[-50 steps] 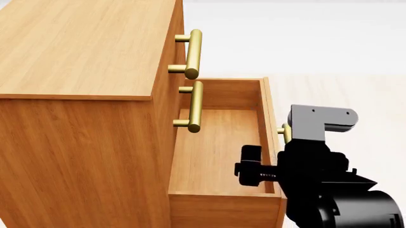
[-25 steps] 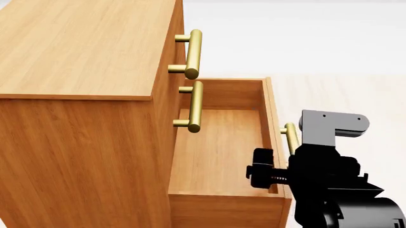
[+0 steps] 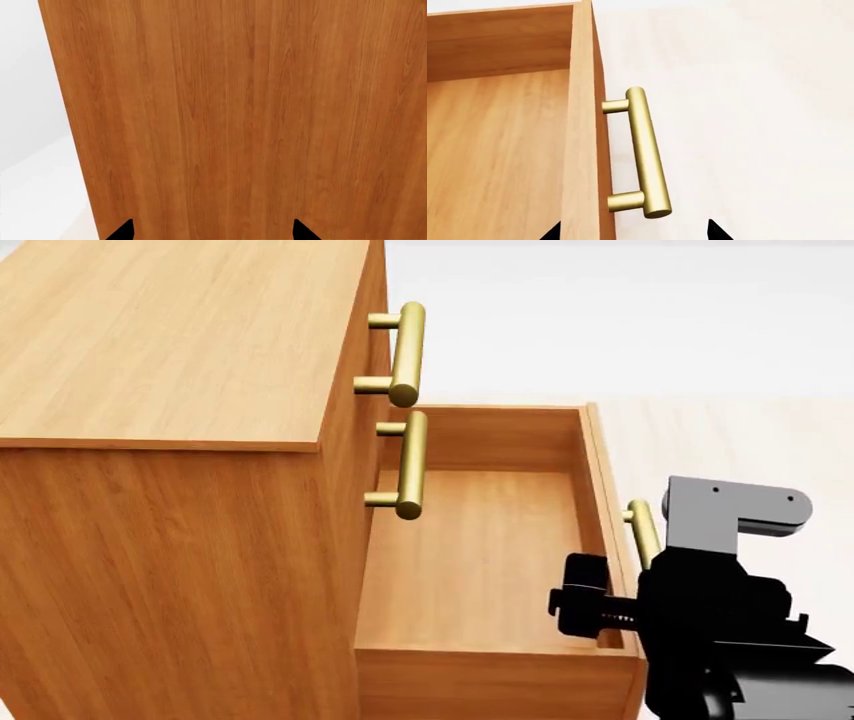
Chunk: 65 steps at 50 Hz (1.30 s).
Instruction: Put the bowl in the bottom drawer of the cabinet and close it.
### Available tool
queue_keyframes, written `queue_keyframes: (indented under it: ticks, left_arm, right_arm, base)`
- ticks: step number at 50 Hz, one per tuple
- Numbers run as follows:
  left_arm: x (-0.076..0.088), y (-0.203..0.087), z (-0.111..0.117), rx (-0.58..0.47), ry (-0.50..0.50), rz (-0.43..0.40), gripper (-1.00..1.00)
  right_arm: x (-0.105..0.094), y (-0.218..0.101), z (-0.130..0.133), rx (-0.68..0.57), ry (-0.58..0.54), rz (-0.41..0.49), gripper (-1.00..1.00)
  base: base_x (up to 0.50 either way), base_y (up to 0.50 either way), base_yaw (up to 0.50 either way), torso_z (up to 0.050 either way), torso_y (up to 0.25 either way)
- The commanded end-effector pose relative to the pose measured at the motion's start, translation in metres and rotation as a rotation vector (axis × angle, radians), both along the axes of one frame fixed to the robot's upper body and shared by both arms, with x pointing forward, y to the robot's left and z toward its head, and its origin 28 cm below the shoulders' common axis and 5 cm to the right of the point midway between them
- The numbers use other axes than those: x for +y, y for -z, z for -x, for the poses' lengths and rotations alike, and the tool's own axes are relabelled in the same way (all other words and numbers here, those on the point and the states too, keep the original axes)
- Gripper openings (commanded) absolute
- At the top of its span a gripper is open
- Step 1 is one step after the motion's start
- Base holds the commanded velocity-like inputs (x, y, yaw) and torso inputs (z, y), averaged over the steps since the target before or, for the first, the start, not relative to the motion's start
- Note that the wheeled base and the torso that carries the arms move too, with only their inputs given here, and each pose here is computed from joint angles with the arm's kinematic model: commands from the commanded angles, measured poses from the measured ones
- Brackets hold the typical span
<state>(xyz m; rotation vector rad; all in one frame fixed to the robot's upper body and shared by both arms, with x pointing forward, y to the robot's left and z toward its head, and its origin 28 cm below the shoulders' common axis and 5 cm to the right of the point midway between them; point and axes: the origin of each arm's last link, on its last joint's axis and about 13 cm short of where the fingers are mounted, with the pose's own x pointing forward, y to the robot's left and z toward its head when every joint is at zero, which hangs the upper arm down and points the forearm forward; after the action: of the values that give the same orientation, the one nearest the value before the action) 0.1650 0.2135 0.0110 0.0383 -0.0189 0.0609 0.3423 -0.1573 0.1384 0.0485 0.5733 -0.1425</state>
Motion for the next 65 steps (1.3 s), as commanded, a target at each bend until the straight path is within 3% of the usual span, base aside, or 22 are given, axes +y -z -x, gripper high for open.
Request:
queue_keyframes:
  ticks: [1, 24, 28, 45, 52, 65]
  left_arm:
    - [0.000, -0.001, 0.000, -0.002, -0.001, -0.005, 1.00]
    - [0.000, 0.001, -0.002, 0.003, 0.001, 0.005, 1.00]
    - [0.000, 0.001, -0.002, 0.003, 0.001, 0.006, 1.00]
    - [0.000, 0.000, 0.000, 0.003, 0.002, 0.007, 1.00]
    - [0.000, -0.001, 0.001, 0.002, 0.002, 0.007, 1.00]
    - [0.000, -0.001, 0.000, 0.001, 0.002, 0.004, 1.00]
  right_arm:
    - [-0.012, 0.005, -0.001, 0.014, 0.061, 0.057, 1.00]
    - [-0.017, 0.011, -0.002, 0.021, 0.092, 0.105, 1.00]
    - [-0.013, 0.008, -0.001, -0.002, 0.062, 0.053, 1.00]
    - [0.002, -0.001, 0.003, -0.026, -0.046, -0.006, 1.00]
    - [0.008, -0.014, 0.014, -0.069, -0.118, -0.036, 1.00]
    - [0.007, -0.044, 0.029, -0.171, -0.094, 0.010, 1.00]
  base:
    - [0.00, 0.00, 0.00, 0.000, 0.000]
    - [0.00, 0.00, 0.00, 0.000, 0.000]
    - [0.00, 0.00, 0.00, 0.000, 0.000]
    - [0.00, 0.00, 0.00, 0.000, 0.000]
    - [0.00, 0.00, 0.00, 0.000, 0.000]
    - [0.00, 0.00, 0.00, 0.000, 0.000]
